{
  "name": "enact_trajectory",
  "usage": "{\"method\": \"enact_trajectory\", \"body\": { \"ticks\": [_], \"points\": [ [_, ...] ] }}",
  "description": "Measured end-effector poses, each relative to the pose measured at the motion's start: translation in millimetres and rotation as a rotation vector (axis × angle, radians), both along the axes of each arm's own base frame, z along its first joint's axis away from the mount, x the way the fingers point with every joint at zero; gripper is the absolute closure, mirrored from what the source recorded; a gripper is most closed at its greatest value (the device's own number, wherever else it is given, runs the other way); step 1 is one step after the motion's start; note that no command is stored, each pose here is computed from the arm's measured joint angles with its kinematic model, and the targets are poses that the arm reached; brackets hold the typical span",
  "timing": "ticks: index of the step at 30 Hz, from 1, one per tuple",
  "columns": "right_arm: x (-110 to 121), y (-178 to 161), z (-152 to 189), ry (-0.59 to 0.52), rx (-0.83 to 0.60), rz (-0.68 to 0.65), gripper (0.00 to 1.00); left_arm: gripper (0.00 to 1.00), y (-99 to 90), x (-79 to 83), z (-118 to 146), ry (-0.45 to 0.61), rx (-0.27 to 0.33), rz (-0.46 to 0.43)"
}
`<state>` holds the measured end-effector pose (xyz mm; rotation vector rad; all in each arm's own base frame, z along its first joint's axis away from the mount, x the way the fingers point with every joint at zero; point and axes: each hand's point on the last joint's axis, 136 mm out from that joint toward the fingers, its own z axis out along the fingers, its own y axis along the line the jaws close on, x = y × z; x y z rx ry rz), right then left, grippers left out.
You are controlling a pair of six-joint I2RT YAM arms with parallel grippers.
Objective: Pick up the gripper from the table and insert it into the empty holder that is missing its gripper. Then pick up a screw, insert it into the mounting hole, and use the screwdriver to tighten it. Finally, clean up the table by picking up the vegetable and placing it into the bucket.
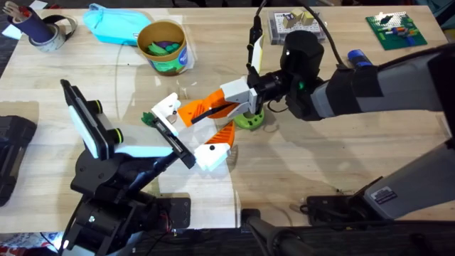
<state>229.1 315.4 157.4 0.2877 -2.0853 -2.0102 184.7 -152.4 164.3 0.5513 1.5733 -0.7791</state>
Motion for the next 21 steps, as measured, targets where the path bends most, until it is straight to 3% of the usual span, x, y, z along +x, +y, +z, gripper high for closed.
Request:
{"method": "enact_trajectory", "body": {
  "ticks": [10,21],
  "points": [
    [-1,0,16,-0.107,0.065,0.012,0.978,0.013,1.2,1.3,0,0.001,-0.001,0.01],
    [-5,3,17,-0.071,0.056,0.025,0.978,0.013,-0.9,-1.1,0,0.001,-0.001,-0.009]
  ]
}}
